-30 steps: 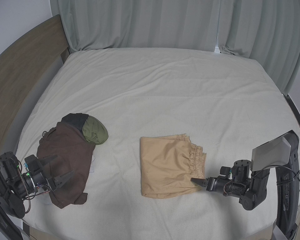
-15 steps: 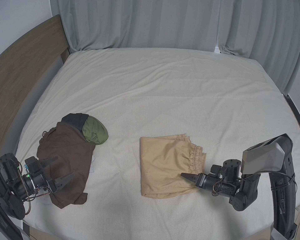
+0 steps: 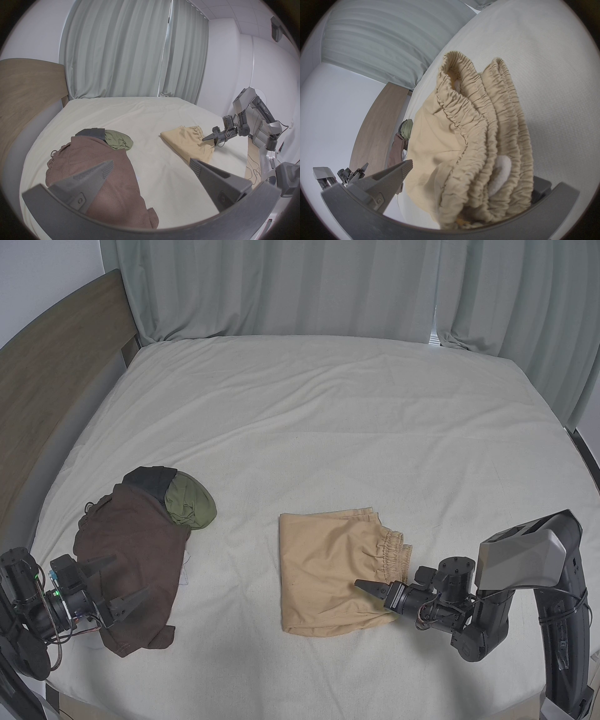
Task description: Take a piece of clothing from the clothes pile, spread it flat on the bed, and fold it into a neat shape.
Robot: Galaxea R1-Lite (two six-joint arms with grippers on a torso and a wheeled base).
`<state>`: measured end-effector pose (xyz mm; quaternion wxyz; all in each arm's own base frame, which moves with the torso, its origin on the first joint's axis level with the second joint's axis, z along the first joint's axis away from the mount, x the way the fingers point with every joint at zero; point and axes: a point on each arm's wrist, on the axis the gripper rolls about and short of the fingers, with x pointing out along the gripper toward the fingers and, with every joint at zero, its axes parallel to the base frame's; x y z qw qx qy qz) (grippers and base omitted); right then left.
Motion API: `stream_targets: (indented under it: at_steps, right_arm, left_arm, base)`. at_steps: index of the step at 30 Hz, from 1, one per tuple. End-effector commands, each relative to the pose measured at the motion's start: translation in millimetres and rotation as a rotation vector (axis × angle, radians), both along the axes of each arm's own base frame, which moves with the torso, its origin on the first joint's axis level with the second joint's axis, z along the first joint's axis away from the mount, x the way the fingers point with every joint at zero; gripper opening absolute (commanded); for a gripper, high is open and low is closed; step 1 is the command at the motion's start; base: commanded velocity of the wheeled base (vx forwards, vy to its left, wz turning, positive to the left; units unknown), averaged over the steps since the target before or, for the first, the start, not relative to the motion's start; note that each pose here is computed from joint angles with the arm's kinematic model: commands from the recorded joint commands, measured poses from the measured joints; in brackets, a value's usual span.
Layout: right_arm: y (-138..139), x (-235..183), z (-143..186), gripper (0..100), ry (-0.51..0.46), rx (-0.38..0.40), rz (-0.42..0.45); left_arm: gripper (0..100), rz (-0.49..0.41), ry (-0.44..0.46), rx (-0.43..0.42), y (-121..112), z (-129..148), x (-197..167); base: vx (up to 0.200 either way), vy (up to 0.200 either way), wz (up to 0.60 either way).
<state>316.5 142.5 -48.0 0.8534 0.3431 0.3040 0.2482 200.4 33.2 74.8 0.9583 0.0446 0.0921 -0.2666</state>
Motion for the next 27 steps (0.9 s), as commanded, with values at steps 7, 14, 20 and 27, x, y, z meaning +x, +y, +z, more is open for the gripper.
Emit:
stream_targets:
  at_steps: [7,14,20,27]
  right_arm:
    - [-0.6,-1.9,-4.3,0,0.015,-0.006,0.001]
    - [-0.6,-1.9,-4.3,0,0.015,-0.006,0.001]
    - [1.3,-2.7,-4.2,0,0.013,-0.005,0.007]
    - [7.2,-10.2,10.8,0,-0.01,0.004,0.034]
  left_arm:
    - [100,-0.001,-0.001,0.0,0.1,0.0,0.0]
    - [100,-0.001,0.0,0.0,-0.1,0.1,-0.9]
    - [100,-0.003,0.004,0.0,-0.8,-0.5,-2.0]
    - [100,-0.003,0.016,-0.003,-0.7,-2.2,-4.4]
  base:
    - [0.0,0.0,0.0]
    - [0.0,0.0,0.0]
    - [0.0,0.0,0.0]
    - [0.0,0.0,0.0]
